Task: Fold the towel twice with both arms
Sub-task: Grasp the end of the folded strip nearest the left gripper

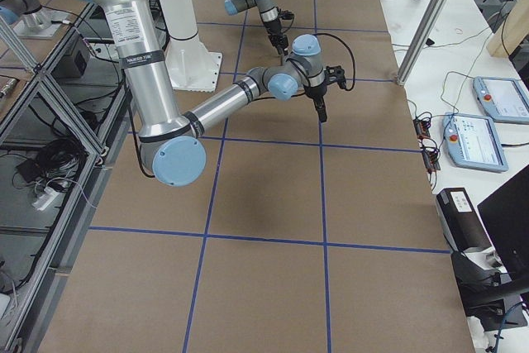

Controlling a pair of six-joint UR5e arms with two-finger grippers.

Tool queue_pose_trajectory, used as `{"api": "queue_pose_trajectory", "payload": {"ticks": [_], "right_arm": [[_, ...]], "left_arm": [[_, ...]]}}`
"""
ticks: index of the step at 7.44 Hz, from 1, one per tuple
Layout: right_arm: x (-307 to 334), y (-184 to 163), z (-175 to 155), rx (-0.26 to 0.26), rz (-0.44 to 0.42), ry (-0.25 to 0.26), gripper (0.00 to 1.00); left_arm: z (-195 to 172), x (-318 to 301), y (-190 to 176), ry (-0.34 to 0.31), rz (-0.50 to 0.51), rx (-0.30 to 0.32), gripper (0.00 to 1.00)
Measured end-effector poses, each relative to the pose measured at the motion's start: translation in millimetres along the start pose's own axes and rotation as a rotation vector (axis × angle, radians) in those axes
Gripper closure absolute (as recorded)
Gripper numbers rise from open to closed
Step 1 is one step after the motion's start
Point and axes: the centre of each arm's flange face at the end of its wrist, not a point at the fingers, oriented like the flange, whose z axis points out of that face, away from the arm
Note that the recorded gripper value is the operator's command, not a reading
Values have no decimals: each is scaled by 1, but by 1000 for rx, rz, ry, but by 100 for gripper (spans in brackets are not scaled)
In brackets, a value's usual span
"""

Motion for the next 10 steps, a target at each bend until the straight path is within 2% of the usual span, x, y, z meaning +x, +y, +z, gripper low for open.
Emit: {"api": "queue_pose_trajectory", "payload": {"ticks": [2,3,4,10], "right_arm": [[0,0,0,0,0,0,1],[0,0,0,0,0,0,1],[-1,-1,0,2,-1,0,1],[-2,-1,-1,3,-1,-1,1]], "left_arm": [[3,-2,-2,-7,0,5,39],[5,-4,-3,-10,0,7,48],[6,-4,-4,-8,0,7,61],[4,-2,-9,3,-1,9,62]]}}
